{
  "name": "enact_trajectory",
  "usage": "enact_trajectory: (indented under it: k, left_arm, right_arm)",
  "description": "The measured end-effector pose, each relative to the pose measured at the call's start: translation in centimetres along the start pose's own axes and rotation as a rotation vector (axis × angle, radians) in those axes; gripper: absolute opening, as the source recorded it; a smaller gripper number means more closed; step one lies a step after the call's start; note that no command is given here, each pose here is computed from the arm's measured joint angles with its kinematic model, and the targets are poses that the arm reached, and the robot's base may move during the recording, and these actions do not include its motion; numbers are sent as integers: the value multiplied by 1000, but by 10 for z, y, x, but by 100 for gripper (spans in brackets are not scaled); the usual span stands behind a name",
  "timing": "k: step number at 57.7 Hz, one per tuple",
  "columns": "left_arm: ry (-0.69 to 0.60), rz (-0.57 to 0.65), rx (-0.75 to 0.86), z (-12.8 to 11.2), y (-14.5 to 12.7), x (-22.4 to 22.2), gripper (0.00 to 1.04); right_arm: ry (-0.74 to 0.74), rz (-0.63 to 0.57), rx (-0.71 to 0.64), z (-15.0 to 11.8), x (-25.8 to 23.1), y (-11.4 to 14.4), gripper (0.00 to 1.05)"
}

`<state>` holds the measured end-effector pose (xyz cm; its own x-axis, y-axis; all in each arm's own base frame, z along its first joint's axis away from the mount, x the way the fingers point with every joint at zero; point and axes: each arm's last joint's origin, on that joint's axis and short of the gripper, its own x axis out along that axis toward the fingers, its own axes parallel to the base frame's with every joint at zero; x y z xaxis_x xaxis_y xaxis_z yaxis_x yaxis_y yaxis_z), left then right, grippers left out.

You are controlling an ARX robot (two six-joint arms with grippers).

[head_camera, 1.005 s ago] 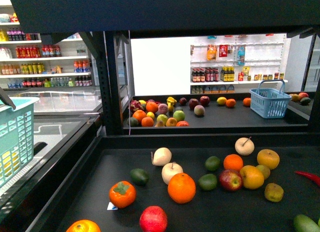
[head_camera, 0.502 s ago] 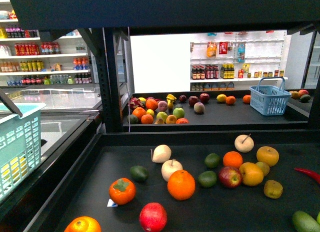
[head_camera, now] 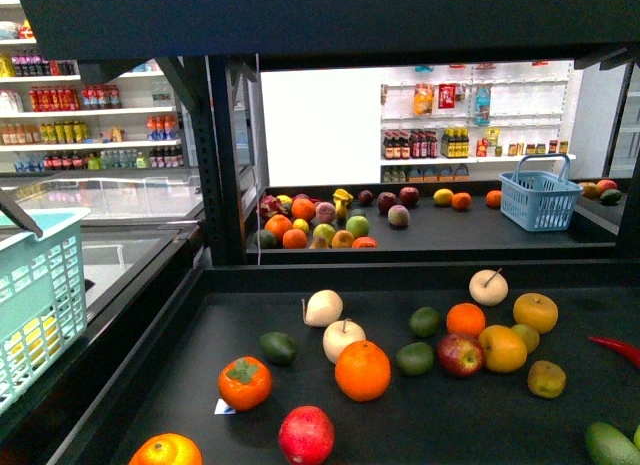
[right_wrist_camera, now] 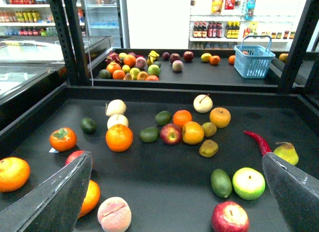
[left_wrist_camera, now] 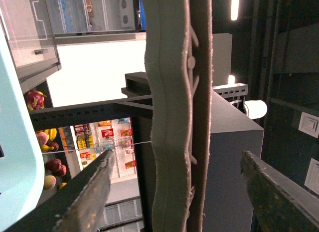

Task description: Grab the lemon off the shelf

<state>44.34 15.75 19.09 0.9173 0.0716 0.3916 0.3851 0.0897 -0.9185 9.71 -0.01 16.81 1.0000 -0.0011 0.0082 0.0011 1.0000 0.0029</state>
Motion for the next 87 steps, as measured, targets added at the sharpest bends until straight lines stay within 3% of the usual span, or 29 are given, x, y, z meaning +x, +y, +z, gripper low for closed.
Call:
enact_trajectory:
  k: [6, 19, 31, 39, 47, 57, 66, 78, 82, 87]
  left_arm:
    - [-5, 15, 10, 3, 1, -1, 99]
    - [-20, 124, 35, 11, 2, -4, 97]
    - [-12, 181, 78, 17, -23, -5, 97]
    - [5, 295, 142, 17, -41, -15, 97]
    - [-29, 453, 311, 21, -69, -30, 97]
    - [-20, 625, 779, 9, -142, -68, 97]
    - [46, 610, 1085, -23, -199, -116, 97]
    - [102, 529, 1245, -75, -247, -183, 97]
    - [286, 328, 1351, -95, -256, -216, 82]
    - [363, 259, 1413, -115, -241, -255, 64]
  right_arm:
    - [0, 0, 0, 0, 0, 0, 102]
    - [0, 0, 0, 0, 0, 0, 102]
    - [0, 0, 0, 0, 0, 0, 102]
    - [0, 0, 0, 0, 0, 0, 102]
    - [0, 0, 0, 0, 0, 0, 102]
    - [0, 0, 0, 0, 0, 0, 102]
    - [0, 0, 0, 0, 0, 0, 102]
    - [0, 0, 0, 0, 0, 0, 102]
    - [0, 0, 0, 0, 0, 0, 102]
    - [0, 0, 0, 0, 0, 0, 102]
